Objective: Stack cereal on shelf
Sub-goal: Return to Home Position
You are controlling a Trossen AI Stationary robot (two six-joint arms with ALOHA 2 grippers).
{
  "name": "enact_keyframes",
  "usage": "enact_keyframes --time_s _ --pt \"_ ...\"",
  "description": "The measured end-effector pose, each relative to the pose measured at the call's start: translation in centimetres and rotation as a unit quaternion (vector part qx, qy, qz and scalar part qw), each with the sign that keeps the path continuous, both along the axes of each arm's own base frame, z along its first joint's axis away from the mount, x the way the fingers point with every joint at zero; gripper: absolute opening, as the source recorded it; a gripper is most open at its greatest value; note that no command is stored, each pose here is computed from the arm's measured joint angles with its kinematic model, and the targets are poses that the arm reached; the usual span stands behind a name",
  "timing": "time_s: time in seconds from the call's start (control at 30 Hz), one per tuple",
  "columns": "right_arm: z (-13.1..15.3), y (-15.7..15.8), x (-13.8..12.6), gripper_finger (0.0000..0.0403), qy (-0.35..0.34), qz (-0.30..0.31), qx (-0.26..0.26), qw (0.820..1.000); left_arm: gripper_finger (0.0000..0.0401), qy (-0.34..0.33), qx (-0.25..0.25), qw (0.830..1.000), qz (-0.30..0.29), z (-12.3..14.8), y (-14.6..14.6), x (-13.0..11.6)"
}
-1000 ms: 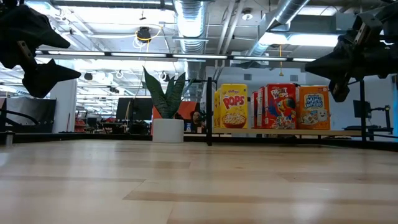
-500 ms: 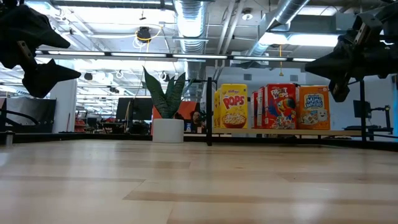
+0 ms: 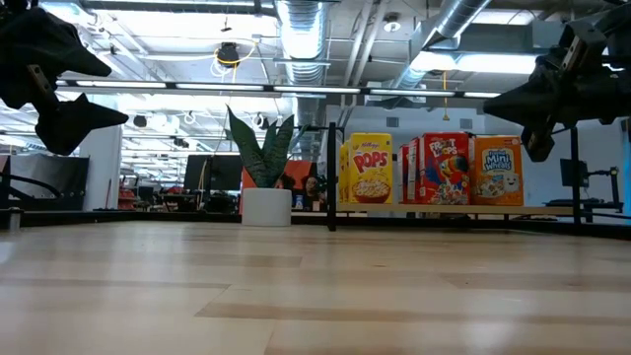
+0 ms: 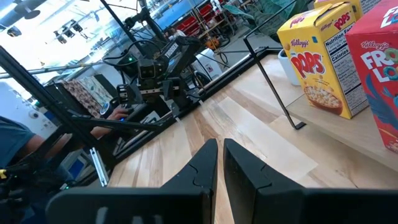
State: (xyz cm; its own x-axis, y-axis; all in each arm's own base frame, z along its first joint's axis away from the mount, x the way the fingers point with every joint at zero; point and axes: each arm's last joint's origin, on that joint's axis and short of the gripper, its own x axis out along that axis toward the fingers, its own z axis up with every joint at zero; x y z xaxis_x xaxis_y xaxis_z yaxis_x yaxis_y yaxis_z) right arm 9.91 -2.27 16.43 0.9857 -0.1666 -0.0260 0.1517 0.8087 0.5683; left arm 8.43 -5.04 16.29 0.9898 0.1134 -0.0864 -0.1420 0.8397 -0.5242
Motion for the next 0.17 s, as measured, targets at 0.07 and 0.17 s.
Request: enact_keyframes --time_s 0.07,0.17 --pt "0.00 0.00 0.00 0.0053 0.000 0.000 0.000 1.000 0.0286 0.000 0.000 1.000 0.000 0.00 0.00 0.00" --pt "0.00 0.00 0.00 0.0053 0.000 0.000 0.000 1.000 0.0286 0.000 0.000 1.000 0.000 0.00 0.00 0.00"
